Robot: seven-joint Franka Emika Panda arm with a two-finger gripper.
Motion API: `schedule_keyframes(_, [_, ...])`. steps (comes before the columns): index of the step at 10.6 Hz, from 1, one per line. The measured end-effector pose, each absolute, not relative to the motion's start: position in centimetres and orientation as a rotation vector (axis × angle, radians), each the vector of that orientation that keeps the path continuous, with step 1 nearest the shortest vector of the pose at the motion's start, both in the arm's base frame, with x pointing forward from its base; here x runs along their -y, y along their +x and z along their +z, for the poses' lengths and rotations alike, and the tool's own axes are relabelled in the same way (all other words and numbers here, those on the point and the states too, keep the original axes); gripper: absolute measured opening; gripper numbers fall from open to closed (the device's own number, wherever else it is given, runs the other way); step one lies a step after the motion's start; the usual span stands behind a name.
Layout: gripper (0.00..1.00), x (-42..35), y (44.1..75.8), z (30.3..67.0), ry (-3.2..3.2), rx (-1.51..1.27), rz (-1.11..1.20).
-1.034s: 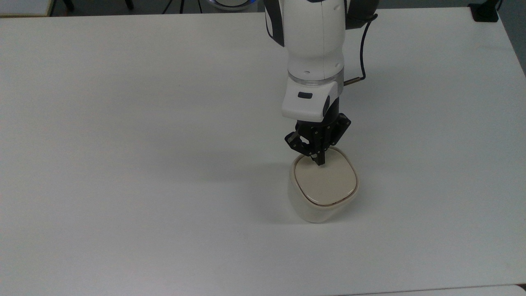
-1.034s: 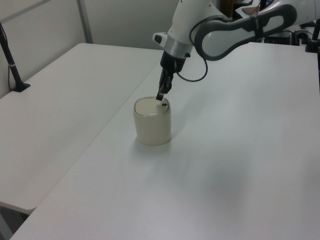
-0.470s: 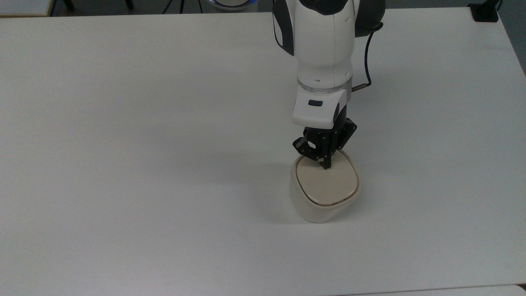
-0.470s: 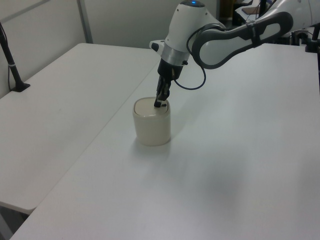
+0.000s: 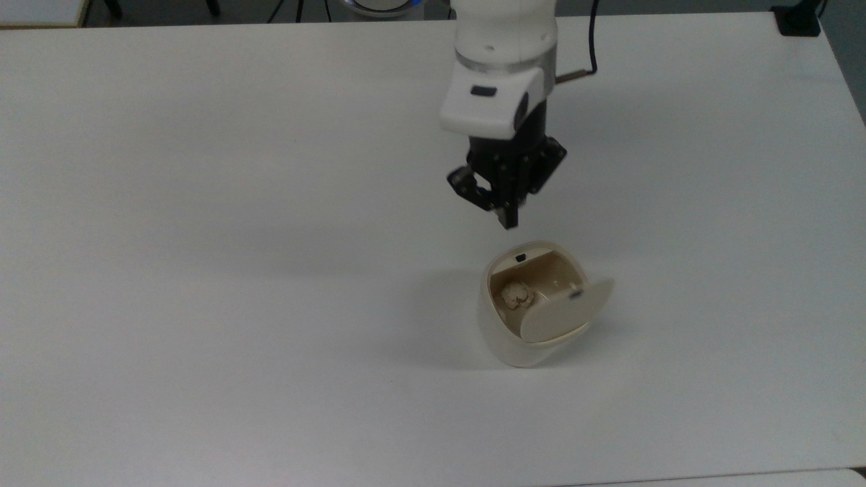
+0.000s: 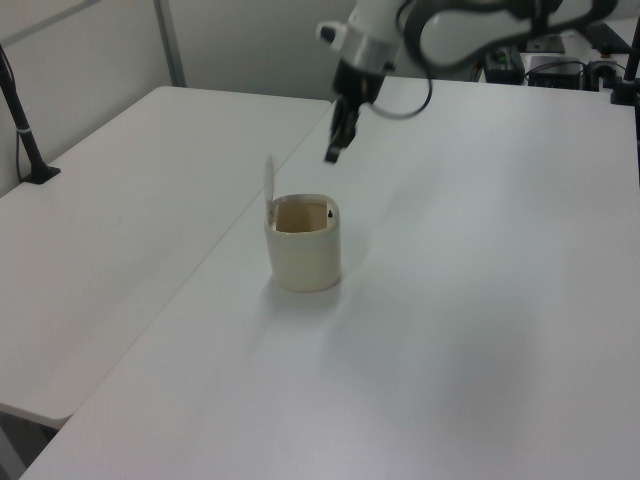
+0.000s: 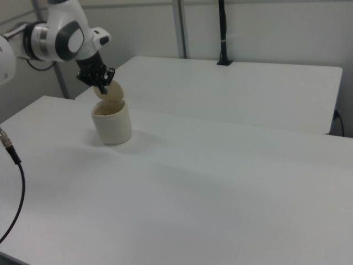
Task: Open the trash bin
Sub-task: 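Lift the gripper up away from the bin as the lid flips open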
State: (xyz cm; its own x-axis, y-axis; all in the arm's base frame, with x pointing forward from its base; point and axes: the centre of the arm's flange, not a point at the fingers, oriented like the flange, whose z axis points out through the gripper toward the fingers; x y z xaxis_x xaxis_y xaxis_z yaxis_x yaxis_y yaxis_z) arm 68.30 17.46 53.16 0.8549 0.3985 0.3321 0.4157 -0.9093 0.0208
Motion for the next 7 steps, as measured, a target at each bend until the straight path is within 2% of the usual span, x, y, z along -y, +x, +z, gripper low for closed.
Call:
schedule_keyframes(2, [0.34, -13.0, 64.8, 56.3, -3.022, 0.588, -0.336])
schedule_keyframes(5, [0.78, -7.8, 60.7, 58.7, -3.063, 0.462, -0.134])
schedule_keyframes(6, [0.92, -6.6, 60.2, 59.2, -3.097, 0.38, -0.107])
schedule_keyframes(7, [1.0, -5.6, 59.9, 59.5, -3.124, 0.299, -0.101])
